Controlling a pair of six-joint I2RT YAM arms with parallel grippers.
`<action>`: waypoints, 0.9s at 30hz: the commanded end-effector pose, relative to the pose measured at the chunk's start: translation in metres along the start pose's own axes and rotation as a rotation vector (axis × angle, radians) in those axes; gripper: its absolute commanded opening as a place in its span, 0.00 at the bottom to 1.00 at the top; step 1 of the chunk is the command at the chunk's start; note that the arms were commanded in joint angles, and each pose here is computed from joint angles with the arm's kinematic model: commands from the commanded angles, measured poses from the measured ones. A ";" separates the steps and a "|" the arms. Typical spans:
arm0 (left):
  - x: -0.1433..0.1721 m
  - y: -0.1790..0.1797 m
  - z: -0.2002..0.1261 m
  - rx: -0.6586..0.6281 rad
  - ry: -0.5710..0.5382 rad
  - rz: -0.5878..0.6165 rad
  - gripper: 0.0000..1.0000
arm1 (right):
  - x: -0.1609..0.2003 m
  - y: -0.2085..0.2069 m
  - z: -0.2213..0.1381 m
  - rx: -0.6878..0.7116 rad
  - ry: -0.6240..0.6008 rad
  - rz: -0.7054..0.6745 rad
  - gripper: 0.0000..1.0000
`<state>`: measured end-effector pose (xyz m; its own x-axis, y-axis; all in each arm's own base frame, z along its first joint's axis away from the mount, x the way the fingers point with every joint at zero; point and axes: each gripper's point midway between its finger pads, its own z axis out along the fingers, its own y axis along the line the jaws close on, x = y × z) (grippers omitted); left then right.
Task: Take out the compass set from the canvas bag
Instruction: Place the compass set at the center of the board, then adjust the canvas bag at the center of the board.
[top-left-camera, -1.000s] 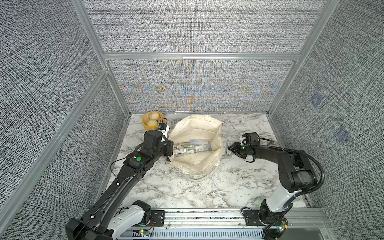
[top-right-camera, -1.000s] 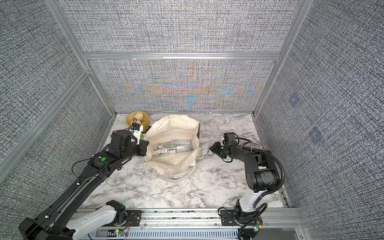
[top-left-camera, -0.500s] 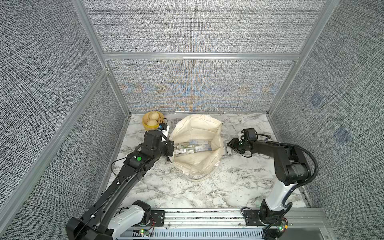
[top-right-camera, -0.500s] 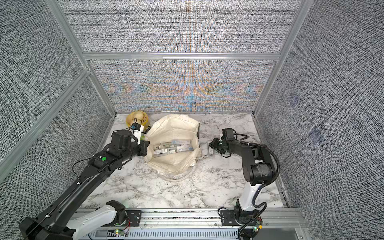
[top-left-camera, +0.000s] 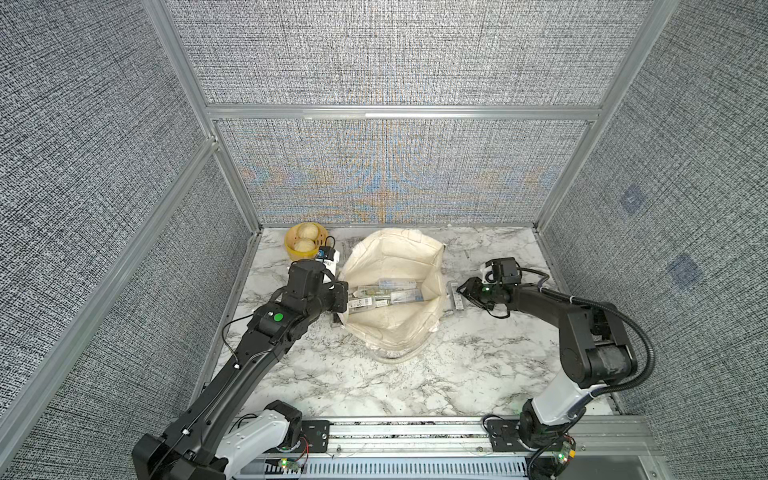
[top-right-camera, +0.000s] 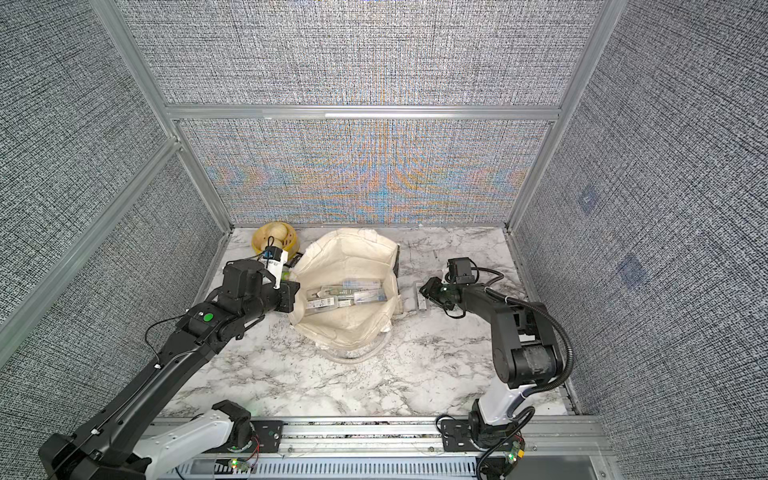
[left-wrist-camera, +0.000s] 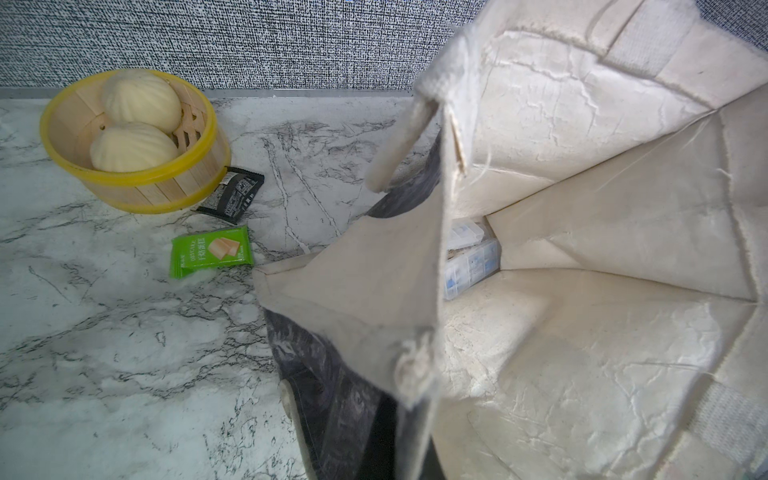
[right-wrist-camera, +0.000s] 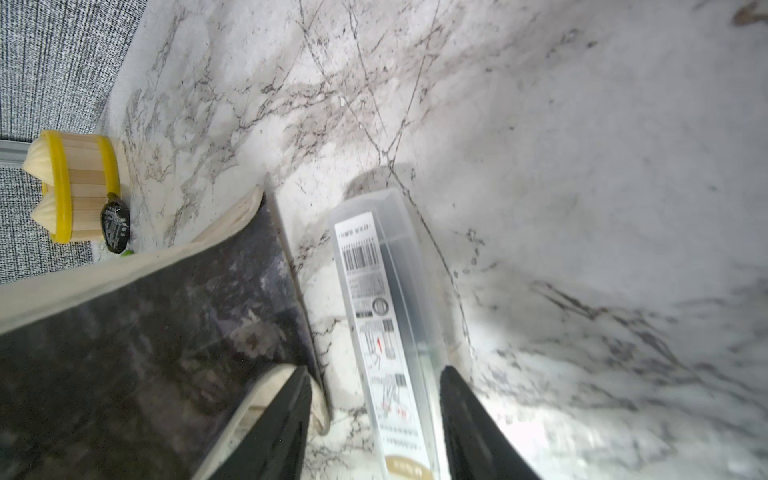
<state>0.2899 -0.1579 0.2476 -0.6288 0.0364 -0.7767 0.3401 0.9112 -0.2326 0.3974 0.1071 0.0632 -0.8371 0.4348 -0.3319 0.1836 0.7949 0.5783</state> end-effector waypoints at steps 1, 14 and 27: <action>-0.002 -0.001 -0.002 0.006 -0.006 0.006 0.00 | 0.001 0.006 -0.017 -0.001 0.002 -0.047 0.51; 0.013 -0.003 -0.021 0.017 0.050 0.023 0.00 | 0.081 0.218 -0.185 -0.233 -0.262 -1.212 0.40; 0.036 0.001 -0.016 0.020 0.091 0.017 0.00 | 0.159 0.178 -0.031 0.061 0.131 -1.584 0.28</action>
<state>0.2595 -0.1525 0.2309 -0.6801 0.0805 -0.7287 0.3650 0.8992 -0.2414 0.2847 0.3184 0.1613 -0.2271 -0.7815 -0.5812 -0.8638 0.4372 -0.2504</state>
